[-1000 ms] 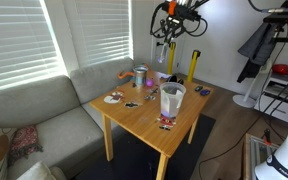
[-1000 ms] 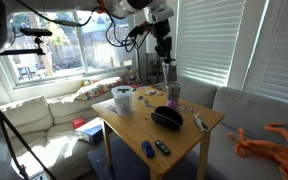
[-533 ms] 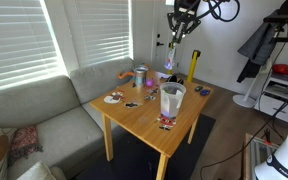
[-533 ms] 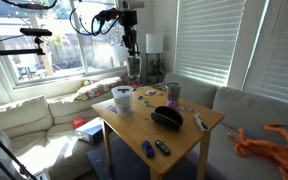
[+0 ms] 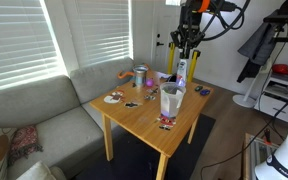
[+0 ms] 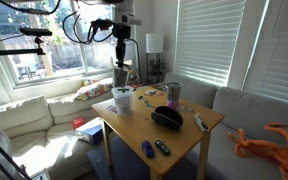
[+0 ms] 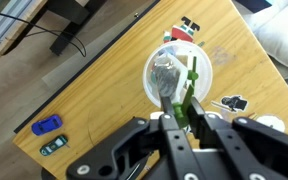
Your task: Put the plastic cup on the left side of the table then put the squishy drinks in it
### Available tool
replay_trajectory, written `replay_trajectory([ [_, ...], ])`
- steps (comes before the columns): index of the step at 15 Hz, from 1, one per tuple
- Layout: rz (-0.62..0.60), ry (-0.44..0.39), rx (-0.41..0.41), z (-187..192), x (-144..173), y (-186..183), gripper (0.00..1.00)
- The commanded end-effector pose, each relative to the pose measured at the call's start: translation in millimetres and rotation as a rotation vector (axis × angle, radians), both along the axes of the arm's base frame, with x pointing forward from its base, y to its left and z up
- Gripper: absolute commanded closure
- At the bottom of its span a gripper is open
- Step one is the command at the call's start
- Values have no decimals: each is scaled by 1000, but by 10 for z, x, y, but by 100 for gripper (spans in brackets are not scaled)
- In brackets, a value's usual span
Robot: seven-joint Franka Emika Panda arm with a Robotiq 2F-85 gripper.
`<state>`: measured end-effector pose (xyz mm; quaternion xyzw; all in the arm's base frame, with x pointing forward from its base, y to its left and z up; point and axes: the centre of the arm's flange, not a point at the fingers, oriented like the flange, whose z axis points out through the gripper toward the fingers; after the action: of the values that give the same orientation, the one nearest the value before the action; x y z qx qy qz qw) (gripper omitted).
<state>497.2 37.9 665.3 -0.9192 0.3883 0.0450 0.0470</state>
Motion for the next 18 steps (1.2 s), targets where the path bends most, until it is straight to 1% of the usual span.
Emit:
replay_trajectory([
  [1, 74, 6, 13, -185, -42, 5, 95],
  [4, 113, 2, 9, -267, -24, 14, 95],
  [6, 124, -15, 11, -278, -6, 17, 95],
  [11, 146, -69, -15, -322, 52, 33, 95],
  [15, 174, -66, -16, -382, 42, 51, 95],
  [16, 180, -63, -19, -398, 39, 54, 93],
  [17, 182, -56, -15, -401, 42, 58, 55],
  [18, 179, -56, -13, -401, 43, 58, 54],
])
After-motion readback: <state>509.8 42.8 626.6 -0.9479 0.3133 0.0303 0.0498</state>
